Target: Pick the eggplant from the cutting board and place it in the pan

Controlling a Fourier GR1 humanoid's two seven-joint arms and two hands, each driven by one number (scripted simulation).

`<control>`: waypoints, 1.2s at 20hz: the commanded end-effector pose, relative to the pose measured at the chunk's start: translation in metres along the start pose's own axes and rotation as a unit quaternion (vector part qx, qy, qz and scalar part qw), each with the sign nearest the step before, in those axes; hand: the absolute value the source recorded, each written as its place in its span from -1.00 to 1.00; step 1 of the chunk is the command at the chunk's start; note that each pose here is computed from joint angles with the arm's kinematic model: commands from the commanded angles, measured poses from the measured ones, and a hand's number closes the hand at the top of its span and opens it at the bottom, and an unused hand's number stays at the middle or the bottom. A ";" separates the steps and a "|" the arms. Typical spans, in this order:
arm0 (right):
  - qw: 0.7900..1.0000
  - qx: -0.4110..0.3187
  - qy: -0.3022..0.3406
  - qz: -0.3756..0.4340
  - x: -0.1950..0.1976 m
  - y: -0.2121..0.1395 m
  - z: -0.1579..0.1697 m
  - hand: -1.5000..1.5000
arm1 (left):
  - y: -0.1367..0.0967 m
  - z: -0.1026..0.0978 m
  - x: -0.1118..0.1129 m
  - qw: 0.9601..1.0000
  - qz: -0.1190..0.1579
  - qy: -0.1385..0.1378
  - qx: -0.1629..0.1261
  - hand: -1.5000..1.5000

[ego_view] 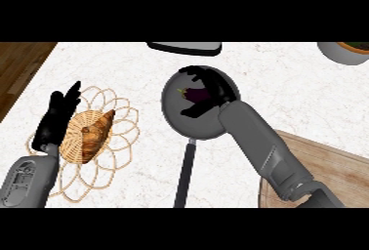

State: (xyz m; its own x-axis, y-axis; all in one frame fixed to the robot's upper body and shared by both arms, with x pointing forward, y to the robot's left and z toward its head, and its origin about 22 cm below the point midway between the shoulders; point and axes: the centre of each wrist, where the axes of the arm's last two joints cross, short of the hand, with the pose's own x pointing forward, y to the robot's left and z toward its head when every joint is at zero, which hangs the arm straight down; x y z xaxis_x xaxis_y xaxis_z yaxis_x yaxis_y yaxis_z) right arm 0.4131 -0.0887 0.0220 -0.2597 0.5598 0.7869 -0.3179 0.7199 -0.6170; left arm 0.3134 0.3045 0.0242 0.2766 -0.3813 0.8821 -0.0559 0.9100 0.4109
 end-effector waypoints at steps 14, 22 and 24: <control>0.982 -0.132 -0.013 -0.137 0.010 -0.023 -0.014 -1.00 | 0.034 0.013 -0.015 0.998 0.008 0.035 0.046 0.00; 0.969 -0.182 -0.007 -0.169 -0.050 -0.119 0.019 -1.00 | 0.032 0.018 -0.028 0.998 0.016 0.044 0.046 0.00; 0.970 -0.174 -0.007 -0.171 -0.050 -0.136 0.021 -1.00 | 0.030 0.025 -0.035 0.997 0.013 0.046 0.053 0.00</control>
State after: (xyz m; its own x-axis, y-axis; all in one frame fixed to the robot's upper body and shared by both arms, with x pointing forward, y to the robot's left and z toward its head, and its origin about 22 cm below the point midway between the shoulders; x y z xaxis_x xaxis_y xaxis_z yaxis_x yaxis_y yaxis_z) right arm 0.4469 -0.1805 0.0560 -0.2077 0.2781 0.9378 -0.0623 0.9530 -0.2964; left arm 0.2850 0.3383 0.0175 0.3481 -0.3388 0.8741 -0.1553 0.8987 0.4102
